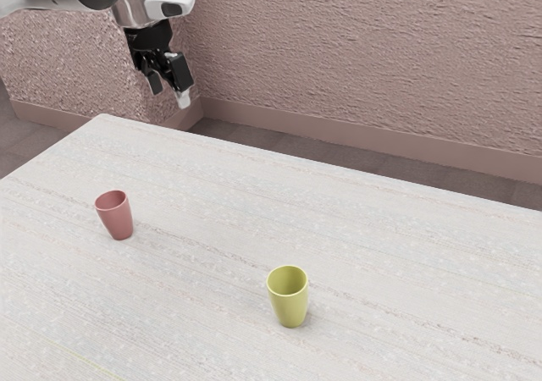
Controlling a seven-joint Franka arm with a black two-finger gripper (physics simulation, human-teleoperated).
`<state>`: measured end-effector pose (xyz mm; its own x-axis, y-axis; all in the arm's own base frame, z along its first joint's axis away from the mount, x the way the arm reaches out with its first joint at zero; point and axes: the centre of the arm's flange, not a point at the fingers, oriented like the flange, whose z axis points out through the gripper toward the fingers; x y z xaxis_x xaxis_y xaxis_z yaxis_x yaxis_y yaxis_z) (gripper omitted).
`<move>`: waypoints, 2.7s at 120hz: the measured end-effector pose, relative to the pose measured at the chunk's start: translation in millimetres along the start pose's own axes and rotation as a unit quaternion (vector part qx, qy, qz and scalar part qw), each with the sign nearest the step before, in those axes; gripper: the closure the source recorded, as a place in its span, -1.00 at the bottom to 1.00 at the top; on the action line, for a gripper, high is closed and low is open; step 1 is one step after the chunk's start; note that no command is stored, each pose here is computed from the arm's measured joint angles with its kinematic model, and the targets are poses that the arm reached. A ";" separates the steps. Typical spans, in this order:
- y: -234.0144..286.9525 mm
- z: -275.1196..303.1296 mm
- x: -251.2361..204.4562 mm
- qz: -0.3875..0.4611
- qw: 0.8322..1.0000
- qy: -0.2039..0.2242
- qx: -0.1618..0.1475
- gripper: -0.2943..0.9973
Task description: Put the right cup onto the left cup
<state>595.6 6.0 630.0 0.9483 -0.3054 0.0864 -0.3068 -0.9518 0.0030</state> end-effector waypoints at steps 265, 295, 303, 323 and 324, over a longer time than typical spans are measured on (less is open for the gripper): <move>202.6 329.8 0.3 0.007 0.996 -0.082 -0.041 0.32; 201.8 325.0 1.0 0.010 0.996 -0.078 -0.030 0.59; 202.1 321.0 1.3 0.010 0.997 -0.076 -0.029 0.62; 202.9 304.8 1.6 0.010 0.997 -0.067 -0.024 0.65; 202.9 303.9 1.6 0.009 0.997 -0.066 -0.023 0.65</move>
<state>559.5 -196.5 328.0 0.9438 -0.3274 -0.0456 -0.3252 -0.9444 0.0494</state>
